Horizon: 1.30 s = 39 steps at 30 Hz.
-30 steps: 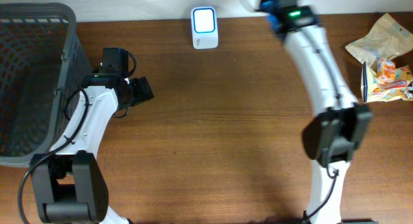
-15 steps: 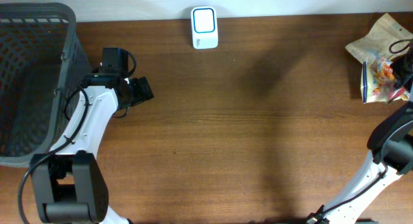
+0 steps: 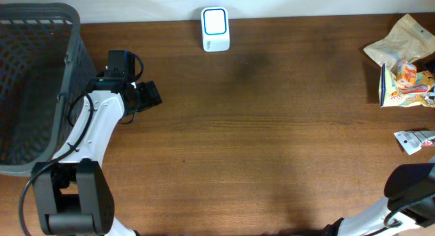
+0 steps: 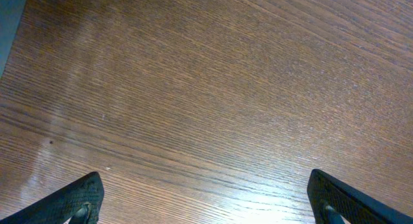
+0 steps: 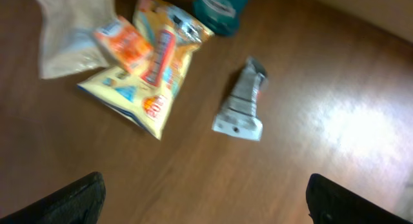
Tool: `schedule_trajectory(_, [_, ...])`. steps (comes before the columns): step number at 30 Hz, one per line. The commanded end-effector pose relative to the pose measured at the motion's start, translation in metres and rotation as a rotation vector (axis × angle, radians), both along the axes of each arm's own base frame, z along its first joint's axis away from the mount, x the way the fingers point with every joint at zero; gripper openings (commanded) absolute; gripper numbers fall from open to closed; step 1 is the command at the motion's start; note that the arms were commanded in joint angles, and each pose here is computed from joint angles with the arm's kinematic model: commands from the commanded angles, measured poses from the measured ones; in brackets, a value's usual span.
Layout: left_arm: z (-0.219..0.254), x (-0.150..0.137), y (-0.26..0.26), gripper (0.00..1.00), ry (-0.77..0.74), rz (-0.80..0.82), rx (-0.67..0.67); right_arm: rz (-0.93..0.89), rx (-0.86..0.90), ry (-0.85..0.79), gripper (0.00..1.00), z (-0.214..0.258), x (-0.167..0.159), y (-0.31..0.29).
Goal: Scan the item barcode
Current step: 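Carry the hex wrench set to the right edge and release it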
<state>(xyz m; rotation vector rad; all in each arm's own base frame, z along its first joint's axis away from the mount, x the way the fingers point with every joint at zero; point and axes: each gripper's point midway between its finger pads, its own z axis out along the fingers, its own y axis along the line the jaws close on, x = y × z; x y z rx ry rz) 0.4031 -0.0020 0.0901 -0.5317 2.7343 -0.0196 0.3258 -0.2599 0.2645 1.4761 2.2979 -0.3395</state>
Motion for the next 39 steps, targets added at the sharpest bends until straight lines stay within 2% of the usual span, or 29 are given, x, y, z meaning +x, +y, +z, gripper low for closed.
schedule_trajectory(1, [0.012,0.004,0.002,0.99,-0.033,0.011,0.007,-0.160,0.057,0.090,0.98,-0.039,-0.033,-0.027])
schedule_trajectory(2, [0.012,0.004,0.002,0.99,-0.033,0.011,0.007,-0.196,0.075,0.111,0.94,-0.055,-0.045,-0.037])
schedule_trajectory(3, [0.012,0.004,0.002,0.99,-0.033,0.011,0.007,-0.227,0.090,0.134,0.62,-0.068,-0.056,-0.044])
schedule_trajectory(4, [0.012,0.004,0.002,0.99,-0.033,0.011,0.007,-0.290,0.126,0.171,0.16,-0.098,-0.080,-0.056])
schedule_trajectory(5, [0.012,0.004,0.002,0.99,-0.033,0.011,0.007,-0.333,0.147,0.190,0.04,-0.119,-0.097,-0.063])
schedule_trajectory(8, [0.012,0.004,0.002,0.99,-0.033,0.011,0.007,-0.422,0.175,0.206,0.04,-0.176,-0.132,-0.076])
schedule_trajectory(10, [0.012,0.004,0.002,0.99,-0.033,0.011,0.007,-0.444,0.176,0.166,0.04,-0.207,-0.137,-0.079])
schedule_trajectory(15, [0.012,0.004,0.002,0.99,-0.033,0.011,0.007,-0.365,0.165,-0.010,0.04,-0.245,-0.097,-0.075])
schedule_trajectory(19, [0.012,0.004,0.002,0.99,-0.033,0.011,0.007,-0.286,0.130,-0.054,0.04,-0.255,-0.063,-0.067])
schedule_trajectory(21, [0.012,0.004,0.002,0.99,-0.033,0.011,0.007,-0.215,0.094,-0.099,0.04,-0.250,-0.032,-0.059])
schedule_trajectory(25, [0.012,0.004,0.002,0.99,-0.033,0.011,0.007,-0.141,0.042,-0.162,0.04,-0.241,0.001,-0.054])
schedule_trajectory(26, [0.012,0.004,0.002,0.99,-0.033,0.011,0.007,-0.121,0.042,-0.146,0.04,-0.241,0.001,-0.052])
schedule_trajectory(29, [0.012,0.004,0.002,0.99,-0.033,0.011,0.007,-0.227,-0.007,0.006,0.04,-0.247,-0.039,-0.058])
schedule_trajectory(31, [0.012,0.004,0.002,0.99,-0.033,0.011,0.007,-0.227,-0.061,0.062,0.04,-0.245,-0.049,-0.065])
schedule_trajectory(39, [0.012,0.004,0.002,0.99,-0.033,0.011,0.007,-0.193,-0.097,0.003,0.04,-0.265,-0.027,-0.080])
